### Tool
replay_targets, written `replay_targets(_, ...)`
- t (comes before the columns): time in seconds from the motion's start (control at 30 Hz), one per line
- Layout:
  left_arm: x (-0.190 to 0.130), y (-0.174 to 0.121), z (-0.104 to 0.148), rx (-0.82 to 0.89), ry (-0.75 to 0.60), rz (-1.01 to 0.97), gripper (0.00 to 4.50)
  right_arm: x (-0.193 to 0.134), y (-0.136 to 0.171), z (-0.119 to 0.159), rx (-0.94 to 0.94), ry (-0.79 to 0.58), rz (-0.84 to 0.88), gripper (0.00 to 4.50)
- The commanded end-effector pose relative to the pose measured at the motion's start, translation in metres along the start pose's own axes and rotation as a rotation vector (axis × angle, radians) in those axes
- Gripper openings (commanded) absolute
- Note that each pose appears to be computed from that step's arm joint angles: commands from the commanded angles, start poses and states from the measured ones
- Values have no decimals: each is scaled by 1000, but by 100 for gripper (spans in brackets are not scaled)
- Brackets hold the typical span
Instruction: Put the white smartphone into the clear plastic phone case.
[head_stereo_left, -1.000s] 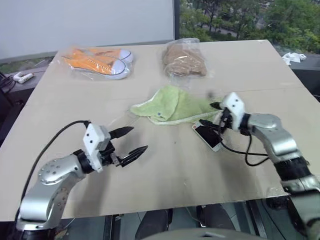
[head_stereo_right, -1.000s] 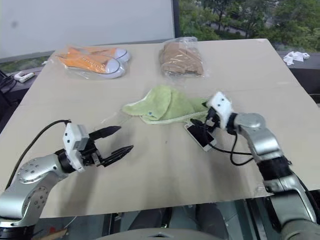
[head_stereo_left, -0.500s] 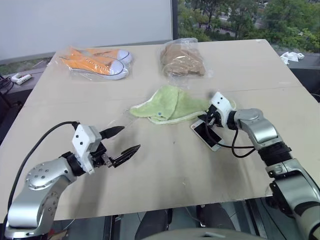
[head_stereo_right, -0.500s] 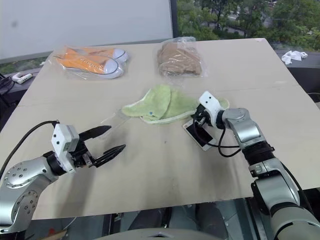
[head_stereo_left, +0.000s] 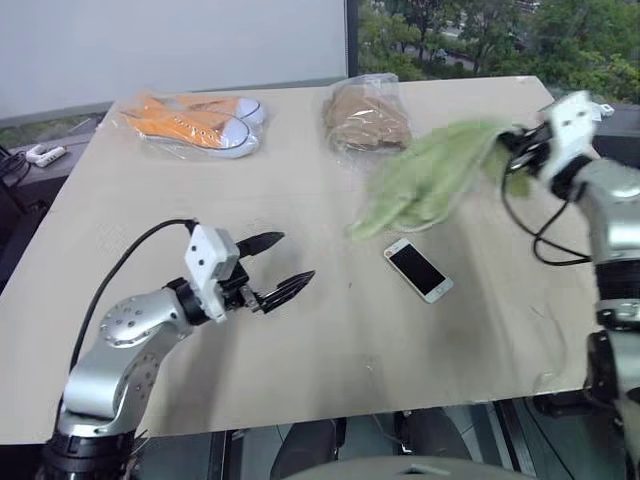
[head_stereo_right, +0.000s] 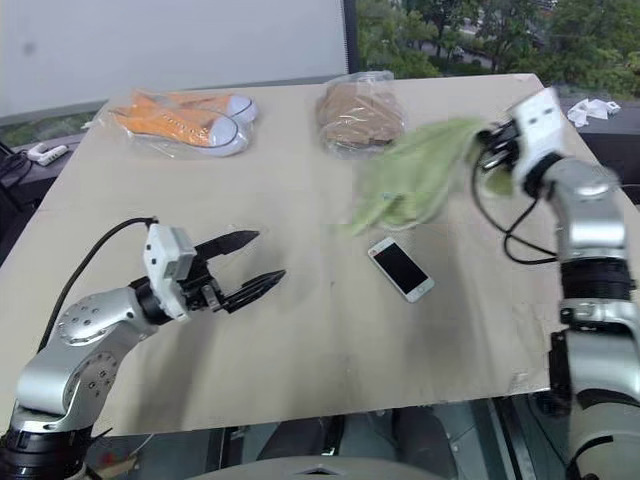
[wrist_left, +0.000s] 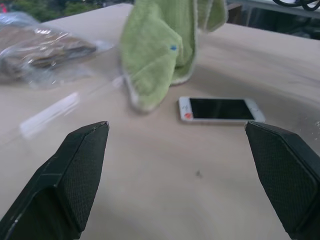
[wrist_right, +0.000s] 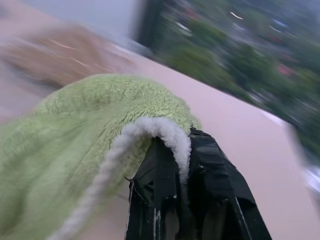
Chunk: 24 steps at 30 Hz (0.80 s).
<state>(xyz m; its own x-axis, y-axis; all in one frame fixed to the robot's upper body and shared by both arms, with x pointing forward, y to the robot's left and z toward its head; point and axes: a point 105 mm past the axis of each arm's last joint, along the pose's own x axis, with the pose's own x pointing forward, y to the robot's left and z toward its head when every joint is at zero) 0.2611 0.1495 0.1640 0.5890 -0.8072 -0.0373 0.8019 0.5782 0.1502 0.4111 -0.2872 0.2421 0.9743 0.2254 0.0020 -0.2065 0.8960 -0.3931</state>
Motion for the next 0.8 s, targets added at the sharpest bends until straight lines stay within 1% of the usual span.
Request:
replay_targets(0.03, 10, -11, 21, 36, -65, -55, 450, -16, -23, -6, -22, 81, -25, 76)
replay_targets(0.1, 14, -13, 26, 35, -83, -70, 450, -23, -27, -20, -32, 161, -30, 148)
replay_targets(0.2, 17, -14, 28, 31, -90, -80, 450, -29, -27, -30, -9, 224, -26, 307)
replay_targets(0.23, 17, -15, 28, 31, -86, -82, 450, -32, -19, -37, 9, 268, 28, 354)
replay_targets(0.27, 17, -15, 27, 30, -83, -83, 450, -41, -6, -48, 5, 337, 110, 406)
replay_targets(0.3, 17, -15, 26, 29, -79, -82, 450, -51, 5, -58, 4, 409, 191, 448)
replay_targets(0.37, 16, -15, 25, 28, -74, -79, 450, -67, 18, -66, -6, 487, 291, 448)
replay_targets(0.53, 11, -13, 20, 19, -57, -57, 450, -107, 38, -64, -51, 548, 519, 448)
replay_targets(0.6, 8, -10, 17, 4, -50, -27, 450, -108, 38, -54, -76, 486, 531, 448)
replay_targets(0.67, 4, -6, 13, -15, -46, 4, 450, -104, 46, -38, -61, 381, 554, 448)
replay_targets(0.73, -2, 5, 1, -12, 5, 72, 450, -98, 69, -15, 19, 231, 620, 448)
replay_targets(0.8, -9, 21, -14, 13, 79, 177, 450, -97, 100, 4, 84, 61, 710, 448)
